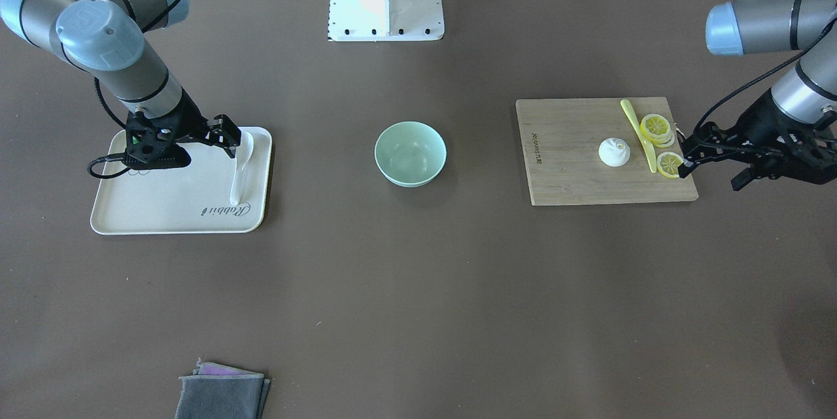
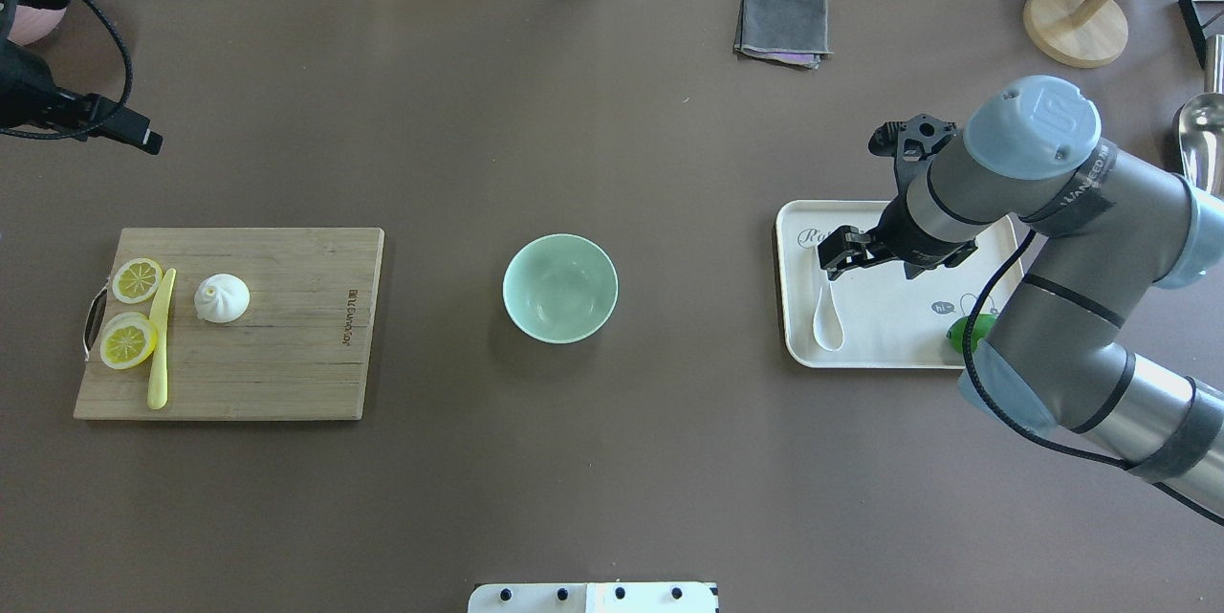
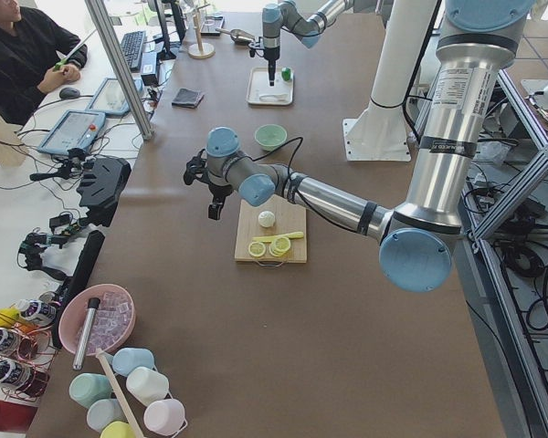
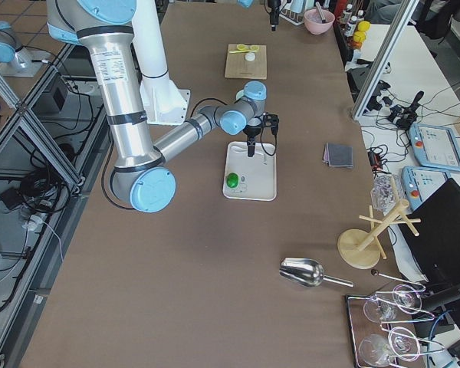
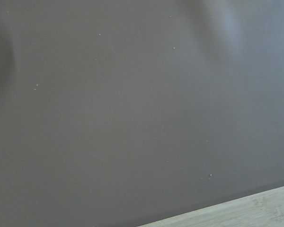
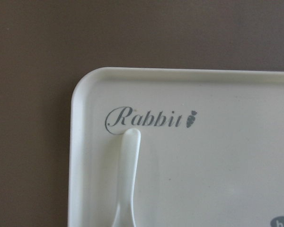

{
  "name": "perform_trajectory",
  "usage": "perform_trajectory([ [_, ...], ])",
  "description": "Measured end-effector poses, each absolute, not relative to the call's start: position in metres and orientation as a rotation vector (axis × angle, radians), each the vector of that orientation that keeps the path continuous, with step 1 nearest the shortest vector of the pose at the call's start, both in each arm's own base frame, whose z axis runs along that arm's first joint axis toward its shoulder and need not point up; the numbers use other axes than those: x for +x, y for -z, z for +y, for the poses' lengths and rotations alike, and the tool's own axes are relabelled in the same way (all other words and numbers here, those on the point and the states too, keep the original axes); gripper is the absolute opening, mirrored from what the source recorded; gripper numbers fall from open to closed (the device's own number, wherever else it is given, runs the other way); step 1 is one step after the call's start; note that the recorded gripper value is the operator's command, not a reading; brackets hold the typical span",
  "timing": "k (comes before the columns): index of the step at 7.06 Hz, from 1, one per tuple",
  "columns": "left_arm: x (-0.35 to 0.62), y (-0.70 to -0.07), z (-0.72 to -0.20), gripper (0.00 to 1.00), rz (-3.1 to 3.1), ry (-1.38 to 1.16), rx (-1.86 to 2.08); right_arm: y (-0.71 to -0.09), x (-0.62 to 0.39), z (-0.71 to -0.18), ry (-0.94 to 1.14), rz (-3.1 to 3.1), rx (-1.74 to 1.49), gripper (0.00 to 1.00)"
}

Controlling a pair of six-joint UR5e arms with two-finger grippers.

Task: Put spoon and bun in bowl

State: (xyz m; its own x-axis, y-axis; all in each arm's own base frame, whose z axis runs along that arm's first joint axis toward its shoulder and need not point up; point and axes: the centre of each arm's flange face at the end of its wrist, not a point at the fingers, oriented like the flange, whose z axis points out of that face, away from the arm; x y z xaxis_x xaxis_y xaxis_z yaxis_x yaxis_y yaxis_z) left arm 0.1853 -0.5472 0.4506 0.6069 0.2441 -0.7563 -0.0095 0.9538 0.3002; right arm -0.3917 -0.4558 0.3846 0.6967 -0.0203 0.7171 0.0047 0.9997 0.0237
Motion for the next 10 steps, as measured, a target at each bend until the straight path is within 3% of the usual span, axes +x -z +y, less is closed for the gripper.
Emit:
perform_trajectory([
  [3,0.198,-0.447,-0.543,0.98,0.924,-0.155,0.279,-0.4,-0.43,-0.471,0.014,-0.773,0.032,0.88],
  [5,0.2,-0.447,-0.542,0.98,0.926,-0.157,0.28,-0.415,-0.439,-0.478,0.014,-0.79,0.045,0.55],
  [7,0.2,-0.448,-0.542,0.98,0.927,-0.158,0.281,-0.414,-0.44,-0.478,0.006,-0.799,0.041,0.12],
  [8,0.2,-0.448,-0.542,0.98,0.928,-0.158,0.282,-0.412,-0.44,-0.477,0.005,-0.802,0.04,0.0],
  [10,0.2,-0.448,-0.542,0.98,0.928,-0.158,0.282,-0.407,-0.436,-0.473,0.008,-0.81,0.043,0.0],
])
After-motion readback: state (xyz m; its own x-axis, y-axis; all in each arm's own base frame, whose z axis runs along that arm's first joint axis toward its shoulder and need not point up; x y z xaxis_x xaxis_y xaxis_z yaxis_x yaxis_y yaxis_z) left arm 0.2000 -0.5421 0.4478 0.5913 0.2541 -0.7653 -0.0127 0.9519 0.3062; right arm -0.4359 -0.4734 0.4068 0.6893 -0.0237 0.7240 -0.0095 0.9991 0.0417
